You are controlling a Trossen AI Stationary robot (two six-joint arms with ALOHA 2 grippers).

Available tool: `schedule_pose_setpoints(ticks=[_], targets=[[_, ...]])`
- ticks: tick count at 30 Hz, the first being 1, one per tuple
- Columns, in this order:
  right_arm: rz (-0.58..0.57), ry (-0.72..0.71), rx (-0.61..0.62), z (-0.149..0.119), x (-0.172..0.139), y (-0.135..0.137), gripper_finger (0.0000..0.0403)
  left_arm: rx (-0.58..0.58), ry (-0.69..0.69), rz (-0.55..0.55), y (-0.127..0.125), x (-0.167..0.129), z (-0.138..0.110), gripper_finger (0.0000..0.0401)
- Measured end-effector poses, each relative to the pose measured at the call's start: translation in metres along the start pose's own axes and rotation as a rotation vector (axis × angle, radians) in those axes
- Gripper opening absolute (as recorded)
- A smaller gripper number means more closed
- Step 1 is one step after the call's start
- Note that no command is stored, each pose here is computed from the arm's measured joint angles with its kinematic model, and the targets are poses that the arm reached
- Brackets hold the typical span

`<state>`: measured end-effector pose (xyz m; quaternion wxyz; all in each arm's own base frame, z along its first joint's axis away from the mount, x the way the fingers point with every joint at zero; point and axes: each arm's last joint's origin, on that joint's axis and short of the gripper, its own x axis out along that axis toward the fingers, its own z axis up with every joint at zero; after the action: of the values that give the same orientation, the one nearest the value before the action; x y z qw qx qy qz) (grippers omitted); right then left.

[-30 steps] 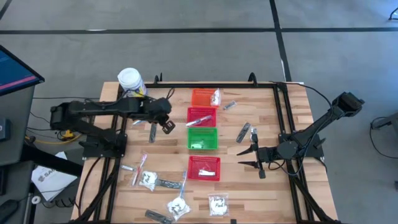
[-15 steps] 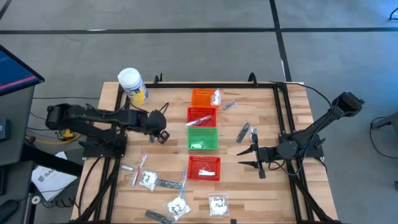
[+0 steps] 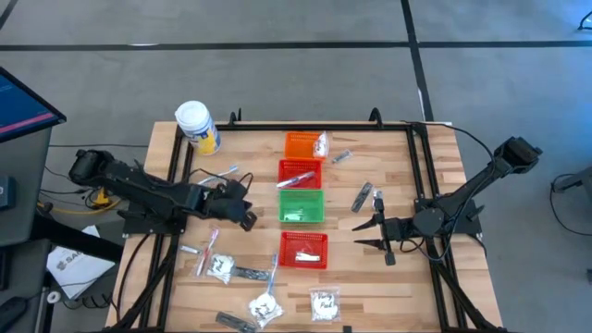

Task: Pick & Place Travel size toiletries
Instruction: Adjust the black comb

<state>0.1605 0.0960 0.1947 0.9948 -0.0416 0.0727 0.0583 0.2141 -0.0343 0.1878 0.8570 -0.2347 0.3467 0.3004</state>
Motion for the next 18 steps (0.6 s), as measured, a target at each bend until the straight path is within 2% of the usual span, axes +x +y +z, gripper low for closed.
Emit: schedule_pose_setpoints(ticks=[6,10,18], targets=[[0.0,0.001,0.018,0.0,0.0,0.0,0.0139,0.039,-0.066,-0.175,-0.023,-0.011,-0.006,0.0],[0.0,0.001,0.02,0.0,0.0,0.0,0.0136,0.064,-0.053,-0.295,-0.036,-0.019,-0.013,0.0],[0.0,0.001,0.02,0.0,0.0,0.0,0.0138,0.129,-0.02,-0.382,-0.047,-0.032,-0.03,0.0]])
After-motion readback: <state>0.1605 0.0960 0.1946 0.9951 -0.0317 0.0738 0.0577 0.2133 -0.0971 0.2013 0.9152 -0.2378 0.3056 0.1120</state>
